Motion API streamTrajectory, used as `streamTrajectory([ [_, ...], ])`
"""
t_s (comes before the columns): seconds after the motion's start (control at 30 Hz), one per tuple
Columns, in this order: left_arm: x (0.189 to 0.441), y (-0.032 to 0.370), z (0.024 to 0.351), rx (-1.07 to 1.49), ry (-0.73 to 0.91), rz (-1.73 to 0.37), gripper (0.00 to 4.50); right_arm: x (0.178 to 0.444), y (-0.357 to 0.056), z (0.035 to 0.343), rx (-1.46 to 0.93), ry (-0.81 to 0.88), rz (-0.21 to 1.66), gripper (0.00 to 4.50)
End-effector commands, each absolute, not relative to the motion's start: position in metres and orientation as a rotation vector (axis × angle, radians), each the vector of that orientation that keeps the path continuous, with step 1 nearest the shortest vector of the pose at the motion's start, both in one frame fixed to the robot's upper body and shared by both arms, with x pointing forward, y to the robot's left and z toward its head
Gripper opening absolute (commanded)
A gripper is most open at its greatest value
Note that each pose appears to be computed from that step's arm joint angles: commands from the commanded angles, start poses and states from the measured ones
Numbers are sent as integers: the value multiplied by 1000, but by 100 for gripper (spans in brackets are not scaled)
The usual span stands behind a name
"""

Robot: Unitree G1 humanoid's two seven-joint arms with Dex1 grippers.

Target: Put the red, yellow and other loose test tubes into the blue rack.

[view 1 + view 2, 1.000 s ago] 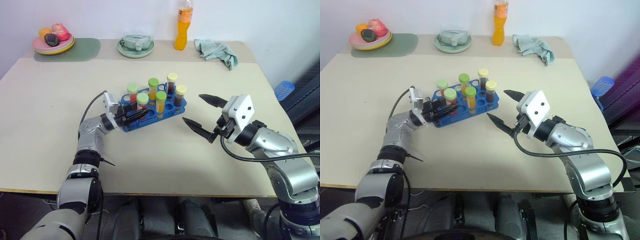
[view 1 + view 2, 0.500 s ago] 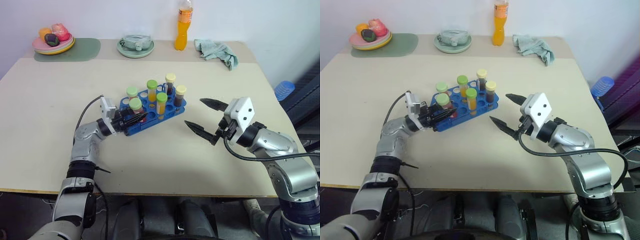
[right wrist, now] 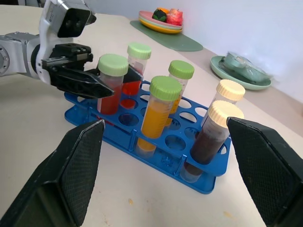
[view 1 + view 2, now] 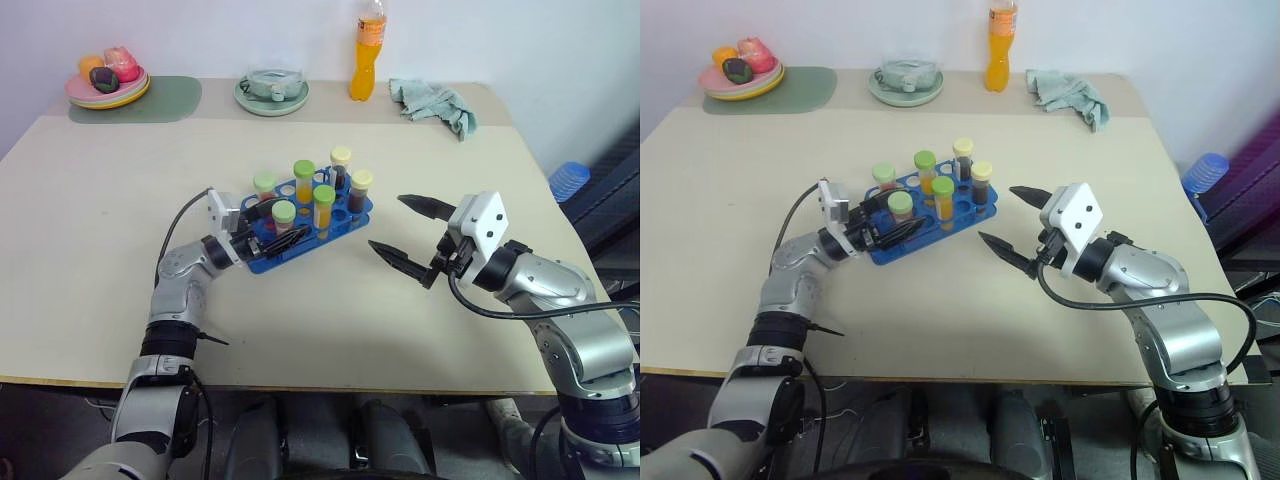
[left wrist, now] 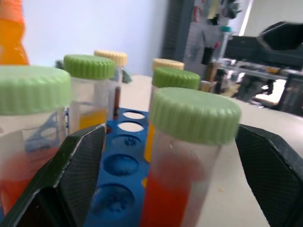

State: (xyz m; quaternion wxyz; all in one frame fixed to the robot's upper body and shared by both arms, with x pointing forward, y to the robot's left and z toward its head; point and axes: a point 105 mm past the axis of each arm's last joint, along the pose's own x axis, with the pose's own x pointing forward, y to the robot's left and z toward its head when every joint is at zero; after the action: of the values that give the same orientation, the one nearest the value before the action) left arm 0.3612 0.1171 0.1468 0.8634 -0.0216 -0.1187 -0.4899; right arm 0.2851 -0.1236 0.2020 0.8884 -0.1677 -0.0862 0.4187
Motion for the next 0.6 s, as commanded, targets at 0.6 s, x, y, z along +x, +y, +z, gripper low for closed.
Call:
streamTrajectory([
  [0.6,319,148,144,199,-181,-941,447,275,-155,199,-351,-136,843,422],
])
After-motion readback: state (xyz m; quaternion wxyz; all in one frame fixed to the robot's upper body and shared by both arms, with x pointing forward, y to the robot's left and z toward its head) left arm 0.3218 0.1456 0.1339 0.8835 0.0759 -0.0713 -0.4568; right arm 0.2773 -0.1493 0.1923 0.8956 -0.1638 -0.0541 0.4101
